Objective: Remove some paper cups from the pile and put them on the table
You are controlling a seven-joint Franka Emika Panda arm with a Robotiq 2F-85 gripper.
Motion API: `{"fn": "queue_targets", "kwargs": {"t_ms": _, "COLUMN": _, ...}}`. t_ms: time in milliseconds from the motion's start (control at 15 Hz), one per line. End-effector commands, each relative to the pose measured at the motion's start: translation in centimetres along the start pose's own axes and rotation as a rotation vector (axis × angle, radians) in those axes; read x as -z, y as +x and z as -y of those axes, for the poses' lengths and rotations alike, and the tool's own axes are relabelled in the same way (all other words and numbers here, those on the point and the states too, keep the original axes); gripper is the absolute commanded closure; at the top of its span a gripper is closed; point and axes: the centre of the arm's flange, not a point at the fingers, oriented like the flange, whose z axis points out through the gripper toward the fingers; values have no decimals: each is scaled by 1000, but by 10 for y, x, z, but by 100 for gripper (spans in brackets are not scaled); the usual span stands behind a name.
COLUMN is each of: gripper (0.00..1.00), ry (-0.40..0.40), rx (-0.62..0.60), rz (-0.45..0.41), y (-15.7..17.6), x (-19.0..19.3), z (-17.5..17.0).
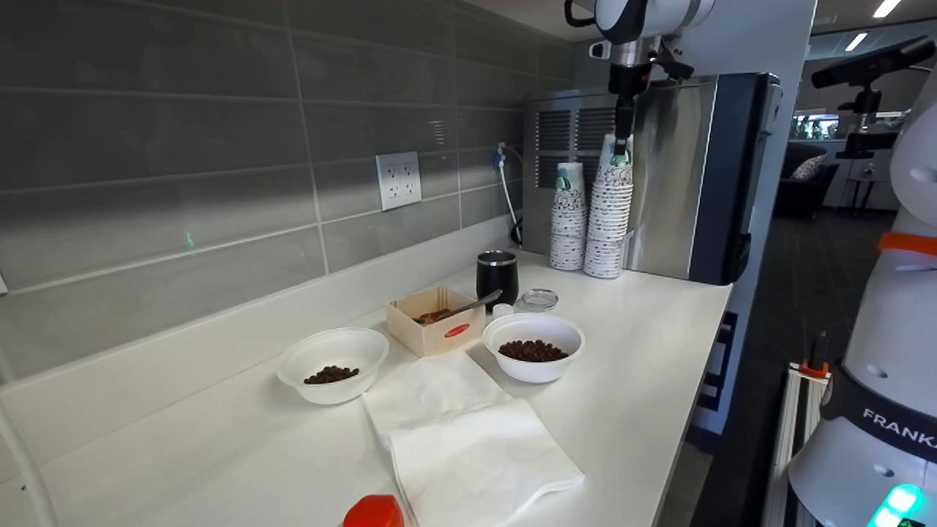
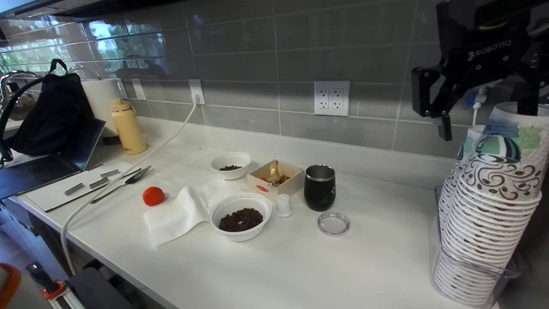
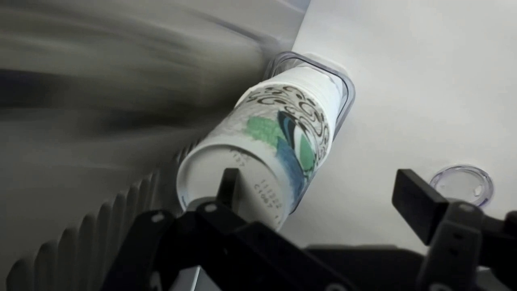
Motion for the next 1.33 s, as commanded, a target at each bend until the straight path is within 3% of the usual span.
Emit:
{"fn": "queue_targets", "kwargs": {"t_ms": 0, "gripper": 34, "ry": -2, "rx": 6, "rz": -23, "y": -1, "x": -2, "z": -14}}
{"fn": "queue_targets", "kwargs": {"t_ms": 467, "gripper": 88, "ry": -23, "rx": 2, "rz": -29, "y": -14, "x": 3, "z": -14}}
{"fn": "queue_targets", "kwargs": {"t_ms": 600, "gripper": 98, "ry": -24, "rx": -21, "rz": -32, "y": -20, "x": 2, "z": -10}}
{"fn": "queue_targets", "kwargs": {"t_ms": 933, "gripper": 97, "ry": -44, "rx": -80, "rz": -58, "y": -37, "x": 31, "z": 14}}
{"fn": "queue_targets", "kwargs": {"t_ms": 1267, "gripper": 98, "ry": -117, "rx": -161, "rz": -71, "y": -56, "x": 77, "z": 32}}
